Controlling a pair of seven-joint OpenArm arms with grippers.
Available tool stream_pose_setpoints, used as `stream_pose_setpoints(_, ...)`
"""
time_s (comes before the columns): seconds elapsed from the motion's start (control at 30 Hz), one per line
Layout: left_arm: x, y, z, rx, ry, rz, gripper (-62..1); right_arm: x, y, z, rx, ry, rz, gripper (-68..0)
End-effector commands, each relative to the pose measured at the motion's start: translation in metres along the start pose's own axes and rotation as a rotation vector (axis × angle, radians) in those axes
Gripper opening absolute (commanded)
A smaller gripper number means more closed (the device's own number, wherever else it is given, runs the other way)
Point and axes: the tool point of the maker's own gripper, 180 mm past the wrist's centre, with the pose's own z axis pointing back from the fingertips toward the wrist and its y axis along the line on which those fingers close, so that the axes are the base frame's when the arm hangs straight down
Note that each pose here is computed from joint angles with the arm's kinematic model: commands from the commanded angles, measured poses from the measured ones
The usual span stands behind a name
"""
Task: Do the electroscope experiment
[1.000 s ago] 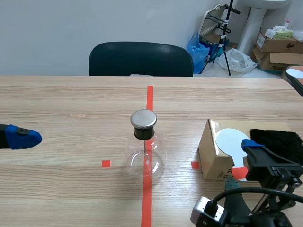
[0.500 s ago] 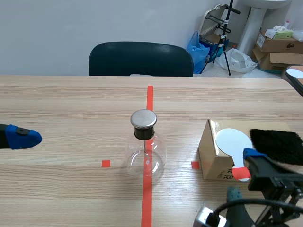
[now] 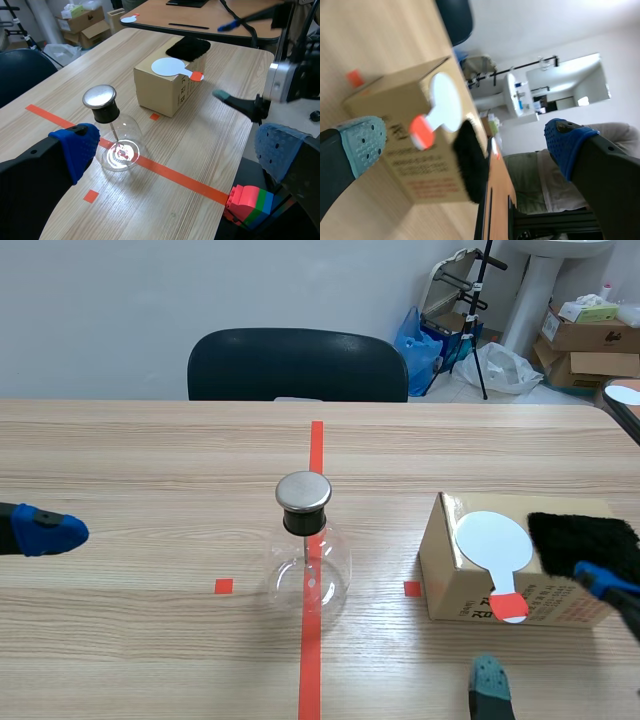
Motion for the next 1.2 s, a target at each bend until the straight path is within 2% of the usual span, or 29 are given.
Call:
stream_pose_setpoints(0.0,0.005,-0.001,-0.001,0.001,-0.023,0.007,1.4,-0.003,-0.018,-0.005,-0.029,-0.008,-0.01,0.4)
stream_pose_setpoints(0.17,0.005,0.0,-0.001,0.001,-0.024,0.007,1.4,-0.003,-0.053,-0.023,-0.021,-0.007,-0.242,0.4)
stream_pose_setpoints(0.33,0.005,0.0,-0.001,0.001,-0.024,0.007,1.4,0.003,-0.087,-0.043,-0.019,-0.033,-0.47,0.4)
stream_pose_setpoints(0.43,0.006,0.0,-0.001,0.002,-0.027,0.004,1.4,0.011,-0.095,-0.053,0.026,-0.058,-0.571,0.4)
stream_pose_setpoints(0.57,0.006,0.001,-0.002,0.002,-0.028,0.003,1.4,0.017,-0.095,-0.065,0.093,-0.078,-0.673,0.4)
stream_pose_setpoints(0.8,0.011,0.006,-0.001,0.034,-0.06,0.047,1.4,0.034,-0.09,-0.076,0.219,-0.156,-0.805,0.4)
stream_pose_setpoints(0.97,0.014,0.015,-0.001,0.105,-0.087,0.128,1.4,0.036,-0.09,-0.077,0.242,-0.169,-0.833,0.4)
stream_pose_setpoints(1.1,0.019,0.03,-0.001,0.211,-0.096,0.118,1.4,0.037,-0.089,-0.075,0.283,-0.186,-0.858,0.4)
stream_pose_setpoints(1.17,0.025,0.03,-0.004,0.223,-0.107,0.109,1.4,0.036,-0.09,-0.075,0.287,-0.186,-0.858,0.4)
